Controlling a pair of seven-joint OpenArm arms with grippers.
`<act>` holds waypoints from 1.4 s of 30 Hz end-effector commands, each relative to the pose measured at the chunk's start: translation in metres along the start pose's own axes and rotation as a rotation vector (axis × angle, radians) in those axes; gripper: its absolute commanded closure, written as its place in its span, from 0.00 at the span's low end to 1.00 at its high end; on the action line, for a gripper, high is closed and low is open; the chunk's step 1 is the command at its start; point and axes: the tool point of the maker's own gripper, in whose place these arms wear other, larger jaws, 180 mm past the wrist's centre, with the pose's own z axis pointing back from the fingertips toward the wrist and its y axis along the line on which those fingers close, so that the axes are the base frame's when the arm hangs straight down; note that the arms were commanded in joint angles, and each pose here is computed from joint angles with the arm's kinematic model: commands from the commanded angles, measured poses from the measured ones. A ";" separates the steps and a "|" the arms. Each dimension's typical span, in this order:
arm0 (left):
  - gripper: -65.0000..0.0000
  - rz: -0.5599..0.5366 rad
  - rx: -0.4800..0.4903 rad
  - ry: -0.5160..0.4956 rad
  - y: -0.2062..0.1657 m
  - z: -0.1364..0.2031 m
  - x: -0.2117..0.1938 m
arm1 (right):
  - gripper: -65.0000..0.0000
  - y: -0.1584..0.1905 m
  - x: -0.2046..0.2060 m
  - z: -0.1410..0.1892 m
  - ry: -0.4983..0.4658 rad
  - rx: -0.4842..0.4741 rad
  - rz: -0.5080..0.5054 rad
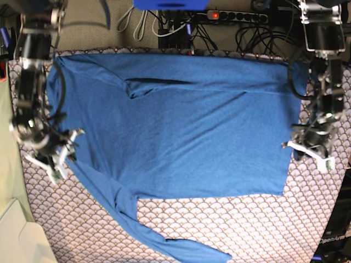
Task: Fold the T-shirt properly
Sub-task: 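Release the shirt and move both grippers toward the hem along its sides, then lower both grippers onto the shirt's side edges near the hem and grasp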
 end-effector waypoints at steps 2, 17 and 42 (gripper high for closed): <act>0.68 -0.029 -0.017 -0.090 -0.007 -0.008 0.031 | 0.60 -0.012 0.030 -0.007 -0.059 0.000 0.012; 0.68 -0.182 0.111 -0.092 -0.007 -0.078 0.076 | 0.50 -0.034 0.076 -0.083 -0.140 0.007 -0.198; 0.68 -0.203 0.086 -0.101 -0.025 -0.094 0.069 | 0.46 -0.049 0.004 -0.100 -0.110 -0.085 -0.328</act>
